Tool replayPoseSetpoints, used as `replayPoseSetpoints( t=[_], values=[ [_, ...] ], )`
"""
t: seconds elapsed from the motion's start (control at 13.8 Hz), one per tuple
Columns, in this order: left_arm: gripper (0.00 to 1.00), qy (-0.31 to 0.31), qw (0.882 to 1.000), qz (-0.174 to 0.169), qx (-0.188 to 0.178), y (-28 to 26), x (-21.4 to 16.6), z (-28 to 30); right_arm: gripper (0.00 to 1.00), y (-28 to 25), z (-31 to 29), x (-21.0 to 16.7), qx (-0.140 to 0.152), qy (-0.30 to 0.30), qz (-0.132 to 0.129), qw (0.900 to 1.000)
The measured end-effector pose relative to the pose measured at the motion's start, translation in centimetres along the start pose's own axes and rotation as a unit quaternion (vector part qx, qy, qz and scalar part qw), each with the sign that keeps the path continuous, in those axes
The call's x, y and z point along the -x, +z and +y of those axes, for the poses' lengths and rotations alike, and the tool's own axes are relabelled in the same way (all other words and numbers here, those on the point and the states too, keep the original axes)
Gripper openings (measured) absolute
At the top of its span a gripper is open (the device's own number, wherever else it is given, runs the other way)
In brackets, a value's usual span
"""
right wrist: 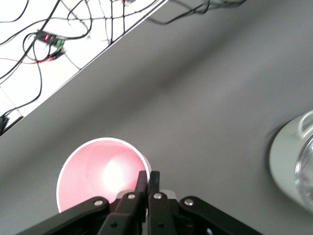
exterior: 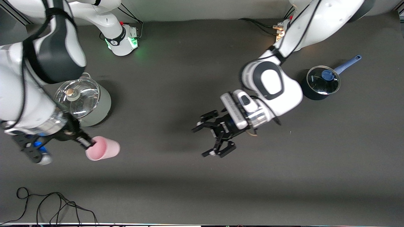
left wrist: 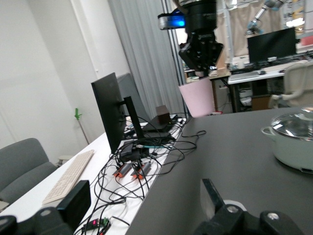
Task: Transfer pink cup from left to right arm
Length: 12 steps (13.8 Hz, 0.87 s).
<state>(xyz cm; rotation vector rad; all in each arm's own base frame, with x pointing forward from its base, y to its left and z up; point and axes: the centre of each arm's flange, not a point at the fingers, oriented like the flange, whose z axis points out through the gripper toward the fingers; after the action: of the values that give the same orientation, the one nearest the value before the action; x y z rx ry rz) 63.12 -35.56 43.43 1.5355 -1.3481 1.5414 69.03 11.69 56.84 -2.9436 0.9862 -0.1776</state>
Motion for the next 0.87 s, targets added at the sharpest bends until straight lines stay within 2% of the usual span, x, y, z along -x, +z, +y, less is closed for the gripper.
replayPoseSetpoints(
  t=[0.22, 0.36, 0.58, 0.73, 0.87],
  values=[
    [1.00, 0.029, 0.997, -0.002, 0.076, -6.3, 2.3, -2.2, 0.03, 0.0, 5.9, -5.5, 0.007, -0.071, 0.005, 0.997],
    [1.00, 0.028, 0.986, -0.036, 0.162, -11.2, 3.4, -4.6, 0.03, 0.0, 10.4, -8.9, 0.014, -0.158, 0.003, 0.987],
    [1.00, -0.008, 0.953, -0.129, 0.274, -19.6, 3.1, -7.7, 0.03, 0.4, 17.5, -12.4, 0.026, -0.301, -0.023, 0.953],
    [1.00, -0.034, 0.927, -0.195, 0.319, -24.2, 1.5, -8.5, 0.03, 0.6, 21.1, -13.7, 0.026, -0.365, -0.037, 0.930],
    [1.00, -0.067, 0.892, -0.280, 0.349, -28.1, -0.7, -8.5, 0.03, 2.1, 22.0, -14.3, 0.025, -0.388, -0.028, 0.921]
  ],
)
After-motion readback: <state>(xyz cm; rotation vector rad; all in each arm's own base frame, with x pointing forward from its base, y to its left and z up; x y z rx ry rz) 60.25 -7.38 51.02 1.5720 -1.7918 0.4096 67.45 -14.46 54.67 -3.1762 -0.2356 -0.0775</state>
